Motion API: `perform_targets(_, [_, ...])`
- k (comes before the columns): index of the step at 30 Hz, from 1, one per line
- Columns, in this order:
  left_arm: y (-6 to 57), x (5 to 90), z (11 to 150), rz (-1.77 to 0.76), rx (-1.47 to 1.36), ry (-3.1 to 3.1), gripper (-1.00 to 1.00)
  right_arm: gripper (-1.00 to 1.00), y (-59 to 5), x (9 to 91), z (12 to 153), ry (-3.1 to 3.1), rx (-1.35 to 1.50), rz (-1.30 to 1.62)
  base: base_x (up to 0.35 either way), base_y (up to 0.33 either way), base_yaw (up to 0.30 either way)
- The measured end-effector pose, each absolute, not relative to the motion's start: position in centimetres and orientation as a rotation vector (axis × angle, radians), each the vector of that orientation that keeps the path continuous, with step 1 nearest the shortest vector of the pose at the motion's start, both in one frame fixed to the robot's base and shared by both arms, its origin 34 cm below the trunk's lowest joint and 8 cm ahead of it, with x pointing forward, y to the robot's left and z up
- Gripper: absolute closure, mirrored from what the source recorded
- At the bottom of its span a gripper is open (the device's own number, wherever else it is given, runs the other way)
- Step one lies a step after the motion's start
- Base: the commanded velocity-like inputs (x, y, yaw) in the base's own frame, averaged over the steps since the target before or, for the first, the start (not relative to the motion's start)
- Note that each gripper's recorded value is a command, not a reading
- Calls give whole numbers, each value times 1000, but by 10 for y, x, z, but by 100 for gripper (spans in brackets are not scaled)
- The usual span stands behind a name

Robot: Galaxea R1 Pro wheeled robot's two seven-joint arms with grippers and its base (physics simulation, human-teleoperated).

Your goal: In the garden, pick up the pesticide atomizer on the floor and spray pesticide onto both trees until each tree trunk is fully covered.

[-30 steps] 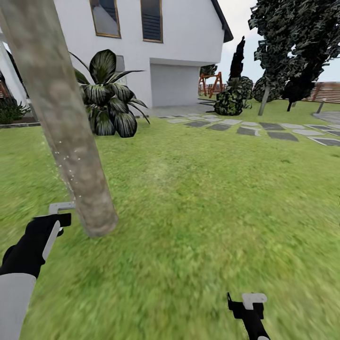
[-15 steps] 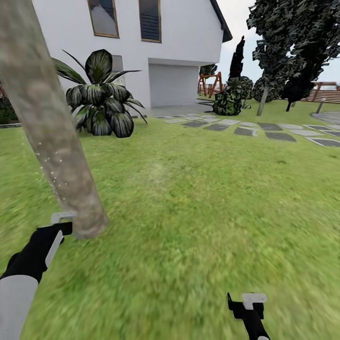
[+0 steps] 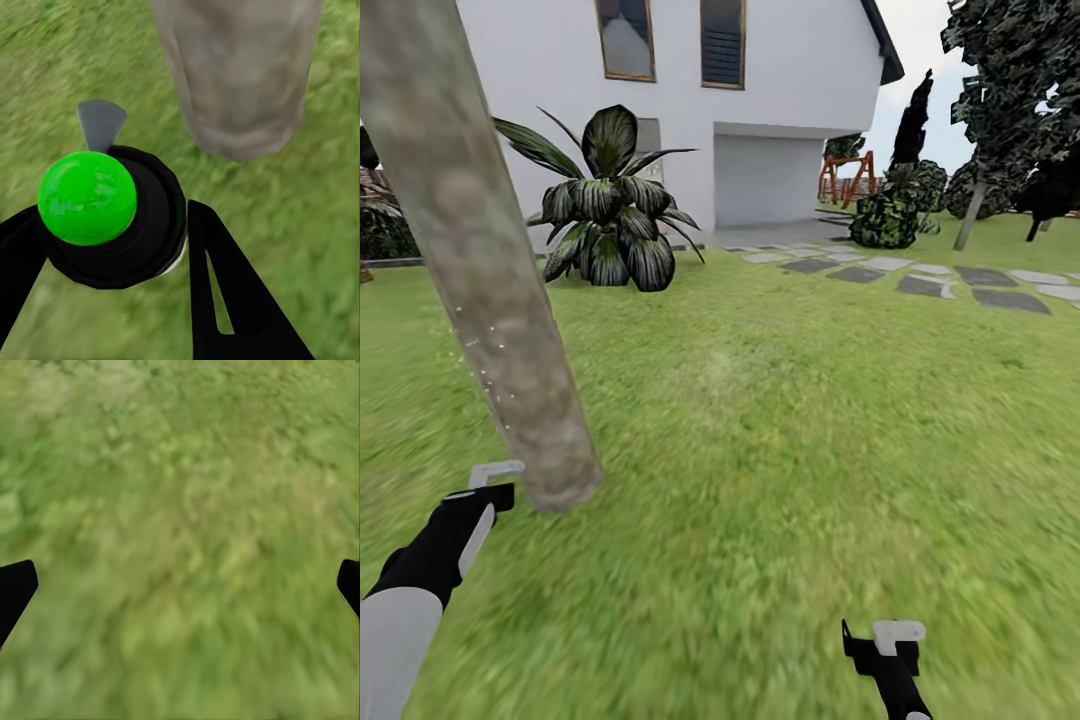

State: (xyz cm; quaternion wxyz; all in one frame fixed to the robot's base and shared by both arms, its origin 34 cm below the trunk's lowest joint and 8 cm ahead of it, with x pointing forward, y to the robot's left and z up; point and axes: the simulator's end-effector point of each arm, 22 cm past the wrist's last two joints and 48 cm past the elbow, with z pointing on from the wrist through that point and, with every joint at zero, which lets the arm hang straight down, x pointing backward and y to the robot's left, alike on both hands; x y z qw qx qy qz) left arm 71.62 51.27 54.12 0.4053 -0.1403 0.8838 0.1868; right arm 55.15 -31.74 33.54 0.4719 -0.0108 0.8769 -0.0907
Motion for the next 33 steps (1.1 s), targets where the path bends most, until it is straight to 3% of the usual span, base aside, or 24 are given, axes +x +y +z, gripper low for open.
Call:
perform_targets(17, [514,688,513,554,-379,2271,100,-100,-312,551,335,2149,-31,-213,262,-94,9])
perform_targets(27, [506,683,503,535,-381,2287,100,-100,-314,551,335,2149,-30,-216,10,-2,245])
perform_targets(33, [506,683,503,541,-376,2287,100,-100,-312,551,335,2149,-31,-213,199,-149,151])
